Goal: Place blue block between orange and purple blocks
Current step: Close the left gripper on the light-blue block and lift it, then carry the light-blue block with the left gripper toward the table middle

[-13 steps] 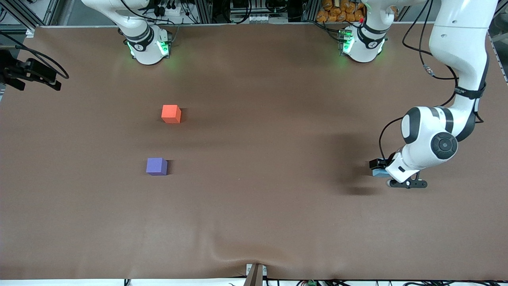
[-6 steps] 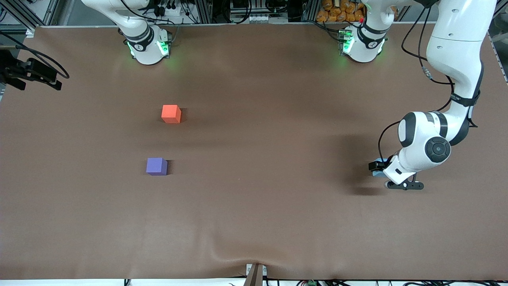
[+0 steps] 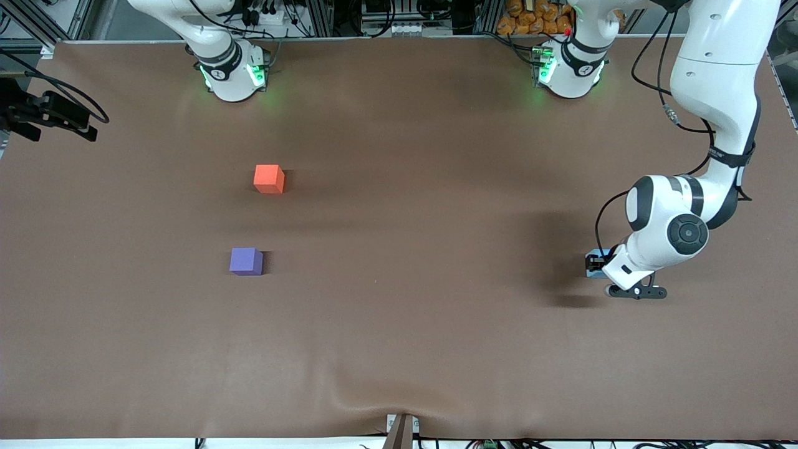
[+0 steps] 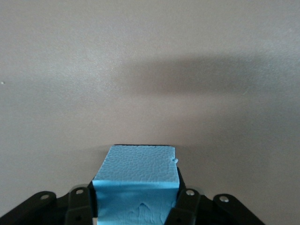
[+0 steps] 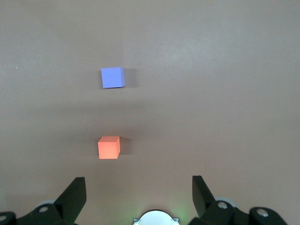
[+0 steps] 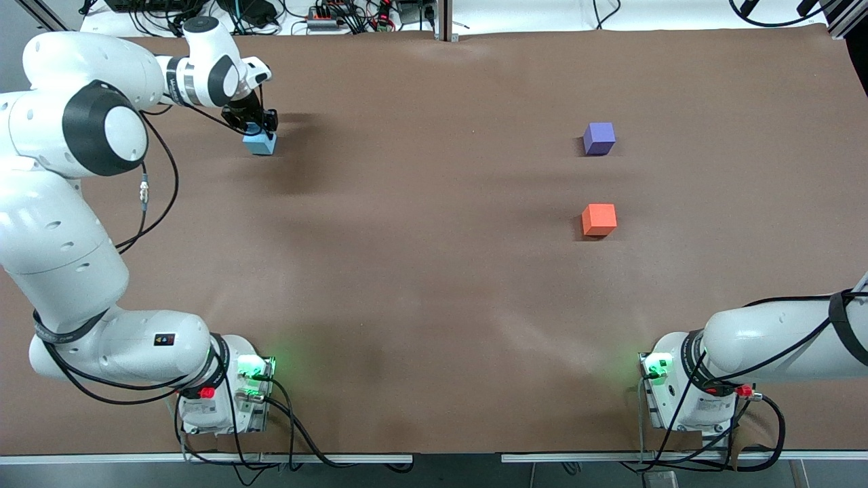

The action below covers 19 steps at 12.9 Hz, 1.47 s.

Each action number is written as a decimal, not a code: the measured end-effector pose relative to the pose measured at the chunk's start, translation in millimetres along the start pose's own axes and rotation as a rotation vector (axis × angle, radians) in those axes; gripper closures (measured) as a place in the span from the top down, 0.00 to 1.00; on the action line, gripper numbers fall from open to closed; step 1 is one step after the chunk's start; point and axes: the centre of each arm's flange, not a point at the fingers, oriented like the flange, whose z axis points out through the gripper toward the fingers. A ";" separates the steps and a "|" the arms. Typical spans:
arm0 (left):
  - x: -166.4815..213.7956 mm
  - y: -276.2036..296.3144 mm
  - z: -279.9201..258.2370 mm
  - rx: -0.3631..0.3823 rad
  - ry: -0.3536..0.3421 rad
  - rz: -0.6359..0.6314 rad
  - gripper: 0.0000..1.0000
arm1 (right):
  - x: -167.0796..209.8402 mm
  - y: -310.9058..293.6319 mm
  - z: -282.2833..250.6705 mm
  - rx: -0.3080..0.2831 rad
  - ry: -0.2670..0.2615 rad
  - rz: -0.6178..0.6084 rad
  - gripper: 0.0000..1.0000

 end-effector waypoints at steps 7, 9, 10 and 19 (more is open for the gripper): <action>-2.7 20.7 -160.1 0.011 0.089 0.014 0.57 | 2.6 0.1 5.4 0.000 -0.017 0.000 1.00; -10.1 60.3 -198.2 -0.005 0.108 -0.033 0.57 | 2.8 0.2 5.6 0.000 -0.018 0.000 1.00; -13.5 86.7 -206.0 -0.018 0.106 -0.062 0.57 | 2.8 0.2 5.6 0.000 -0.018 0.000 1.00; -97.6 346.9 -190.1 -0.045 0.041 -0.185 0.57 | 3.0 3.7 8.3 0.001 -0.028 0.007 1.00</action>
